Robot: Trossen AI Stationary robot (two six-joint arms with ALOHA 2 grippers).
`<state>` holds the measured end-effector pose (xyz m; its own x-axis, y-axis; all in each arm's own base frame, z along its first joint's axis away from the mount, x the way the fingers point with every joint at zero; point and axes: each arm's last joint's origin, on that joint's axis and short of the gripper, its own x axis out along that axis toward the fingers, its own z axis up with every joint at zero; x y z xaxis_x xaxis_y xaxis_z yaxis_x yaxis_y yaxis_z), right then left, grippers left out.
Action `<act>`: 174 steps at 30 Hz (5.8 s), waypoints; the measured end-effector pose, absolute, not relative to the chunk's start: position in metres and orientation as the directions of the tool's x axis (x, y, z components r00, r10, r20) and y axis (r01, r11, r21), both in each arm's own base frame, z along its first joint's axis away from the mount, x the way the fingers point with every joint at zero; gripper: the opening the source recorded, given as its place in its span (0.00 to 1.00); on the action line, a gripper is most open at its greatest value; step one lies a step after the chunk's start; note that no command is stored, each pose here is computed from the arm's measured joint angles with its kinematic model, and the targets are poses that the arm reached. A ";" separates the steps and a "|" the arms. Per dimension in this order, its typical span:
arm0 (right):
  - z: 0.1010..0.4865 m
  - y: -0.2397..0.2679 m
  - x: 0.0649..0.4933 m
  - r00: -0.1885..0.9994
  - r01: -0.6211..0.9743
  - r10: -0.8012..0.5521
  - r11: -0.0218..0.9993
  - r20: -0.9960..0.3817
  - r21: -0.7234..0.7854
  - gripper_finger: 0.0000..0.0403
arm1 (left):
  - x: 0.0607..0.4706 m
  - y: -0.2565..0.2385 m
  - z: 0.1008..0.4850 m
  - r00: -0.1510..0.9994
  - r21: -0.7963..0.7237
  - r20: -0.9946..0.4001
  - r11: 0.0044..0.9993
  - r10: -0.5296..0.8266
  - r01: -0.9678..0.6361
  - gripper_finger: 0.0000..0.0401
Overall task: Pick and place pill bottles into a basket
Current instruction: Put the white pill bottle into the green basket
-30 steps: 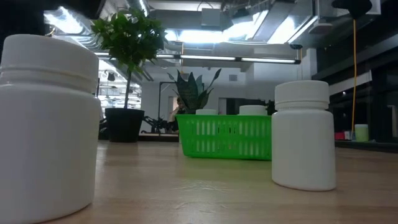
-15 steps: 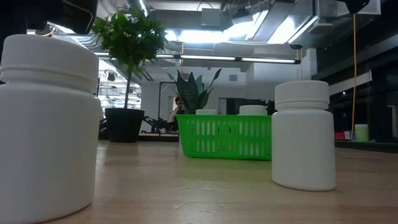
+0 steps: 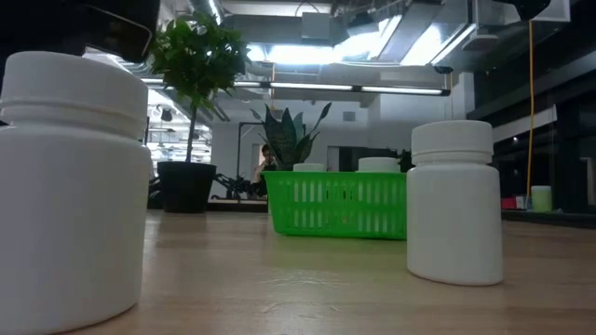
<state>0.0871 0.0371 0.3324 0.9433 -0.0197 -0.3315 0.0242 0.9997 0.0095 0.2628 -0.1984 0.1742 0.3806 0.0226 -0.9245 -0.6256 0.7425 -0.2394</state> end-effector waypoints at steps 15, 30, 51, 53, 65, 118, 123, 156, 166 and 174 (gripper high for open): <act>0.331 0.039 0.090 0.938 0.016 -0.023 1.000 -0.346 -0.024 0.65 | 0.291 -0.182 0.199 0.454 -0.267 -0.891 0.788 0.018 -0.555 0.44; 0.331 0.039 0.090 0.938 0.014 -0.024 0.999 -0.347 -0.029 0.65 | 0.347 -0.116 0.255 0.556 -0.213 -0.828 0.874 0.076 -0.437 0.44; 0.328 0.042 0.096 0.929 0.047 -0.052 0.999 -0.367 -0.023 0.65 | 0.371 -0.056 0.243 0.522 -0.144 -0.853 0.949 0.024 -0.280 0.44; 0.328 0.043 0.098 0.926 0.050 -0.057 0.998 -0.372 -0.029 0.65 | 0.371 -0.054 0.243 0.521 -0.141 -0.853 0.952 0.023 -0.273 0.44; 0.327 0.044 0.100 0.922 0.048 -0.059 0.998 -0.383 -0.041 0.65 | 0.374 -0.048 0.238 0.509 -0.133 -0.861 0.958 0.015 -0.253 0.44; 0.327 0.045 0.100 0.922 0.033 -0.054 0.998 -0.384 -0.061 0.65 | 0.392 -0.060 0.189 0.414 -0.229 -0.904 0.941 -0.111 -0.248 0.53; 0.327 0.045 0.100 0.922 0.033 -0.054 0.998 -0.384 -0.061 0.65 | 0.392 -0.061 0.189 0.413 -0.234 -0.903 0.941 -0.118 -0.244 0.54; 0.314 0.094 0.164 0.747 -0.247 0.174 0.969 -0.641 -0.025 0.66 | 0.394 -0.097 0.372 0.663 0.010 -0.686 0.915 0.299 -0.403 0.61; 0.339 0.129 0.230 0.696 -0.344 0.173 0.932 -0.697 -0.113 0.68 | 0.348 -0.133 0.412 0.635 0.158 -0.647 0.889 0.422 -0.430 0.61; 0.334 0.143 0.281 0.609 -0.239 0.119 0.970 -0.784 -0.039 0.84 | 0.311 -0.165 0.408 0.579 0.277 -0.641 0.855 0.504 -0.438 0.61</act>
